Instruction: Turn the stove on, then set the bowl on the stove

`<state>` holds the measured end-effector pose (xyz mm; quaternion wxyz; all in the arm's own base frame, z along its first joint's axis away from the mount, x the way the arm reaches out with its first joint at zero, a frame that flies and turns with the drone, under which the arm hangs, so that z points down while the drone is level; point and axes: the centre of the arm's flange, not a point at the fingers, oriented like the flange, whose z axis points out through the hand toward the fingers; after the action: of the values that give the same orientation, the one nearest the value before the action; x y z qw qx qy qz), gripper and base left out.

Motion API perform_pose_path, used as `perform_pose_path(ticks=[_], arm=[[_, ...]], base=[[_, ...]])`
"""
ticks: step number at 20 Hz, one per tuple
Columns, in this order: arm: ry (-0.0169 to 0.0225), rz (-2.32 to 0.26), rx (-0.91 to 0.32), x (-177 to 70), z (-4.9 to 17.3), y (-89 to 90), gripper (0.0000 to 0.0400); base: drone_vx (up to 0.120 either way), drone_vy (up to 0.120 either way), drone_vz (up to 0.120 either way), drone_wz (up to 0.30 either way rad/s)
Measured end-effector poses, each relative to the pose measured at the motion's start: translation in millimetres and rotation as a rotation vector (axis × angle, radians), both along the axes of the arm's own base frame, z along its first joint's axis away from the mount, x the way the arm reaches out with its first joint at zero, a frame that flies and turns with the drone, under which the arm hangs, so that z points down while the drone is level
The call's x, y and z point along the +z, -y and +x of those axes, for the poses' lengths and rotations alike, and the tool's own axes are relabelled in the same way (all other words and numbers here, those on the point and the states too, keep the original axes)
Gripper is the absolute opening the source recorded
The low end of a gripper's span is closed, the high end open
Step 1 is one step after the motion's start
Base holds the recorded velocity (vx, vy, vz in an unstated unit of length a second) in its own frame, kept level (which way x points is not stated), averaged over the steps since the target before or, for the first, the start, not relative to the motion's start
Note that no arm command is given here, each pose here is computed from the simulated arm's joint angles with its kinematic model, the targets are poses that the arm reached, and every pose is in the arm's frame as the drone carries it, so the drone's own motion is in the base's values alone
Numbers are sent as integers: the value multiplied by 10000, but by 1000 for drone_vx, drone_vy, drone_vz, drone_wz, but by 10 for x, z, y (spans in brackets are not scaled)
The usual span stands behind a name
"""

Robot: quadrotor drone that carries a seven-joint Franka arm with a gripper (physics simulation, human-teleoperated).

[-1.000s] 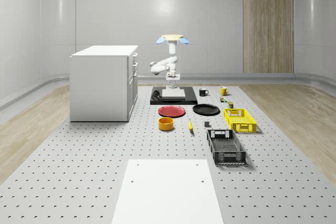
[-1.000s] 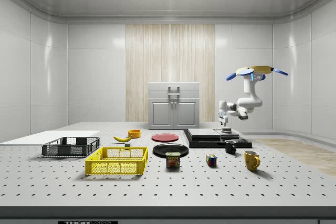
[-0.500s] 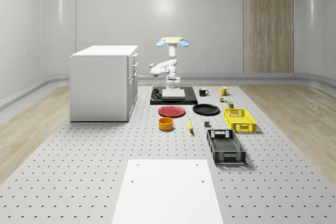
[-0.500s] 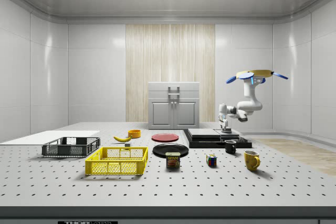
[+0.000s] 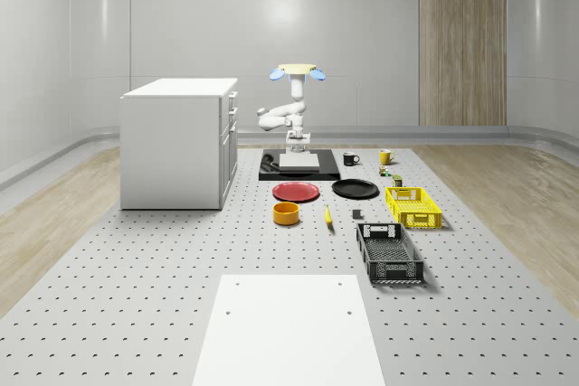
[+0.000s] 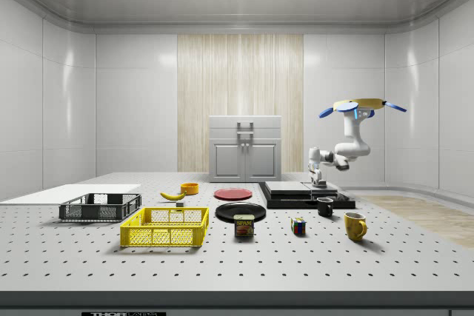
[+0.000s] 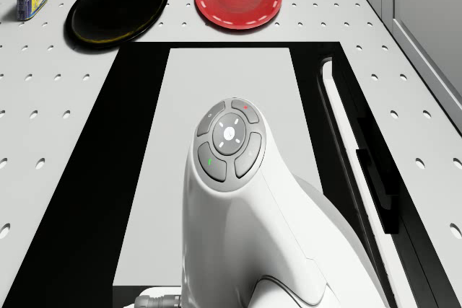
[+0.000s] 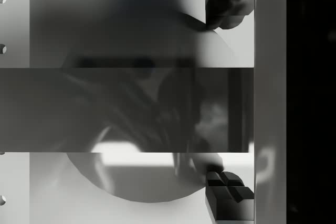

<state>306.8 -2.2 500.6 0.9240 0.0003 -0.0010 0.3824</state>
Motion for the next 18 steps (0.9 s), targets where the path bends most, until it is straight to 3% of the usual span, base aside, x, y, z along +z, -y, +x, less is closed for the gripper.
perform_pose_path(ticks=[17, 18], arm=[[0, -1, 2, 21, 0, 197, 400], [-4, 10, -189, 25, 11, 193, 400]], base=[[0, 0, 0, 0], [0, 0, 0, 0]])
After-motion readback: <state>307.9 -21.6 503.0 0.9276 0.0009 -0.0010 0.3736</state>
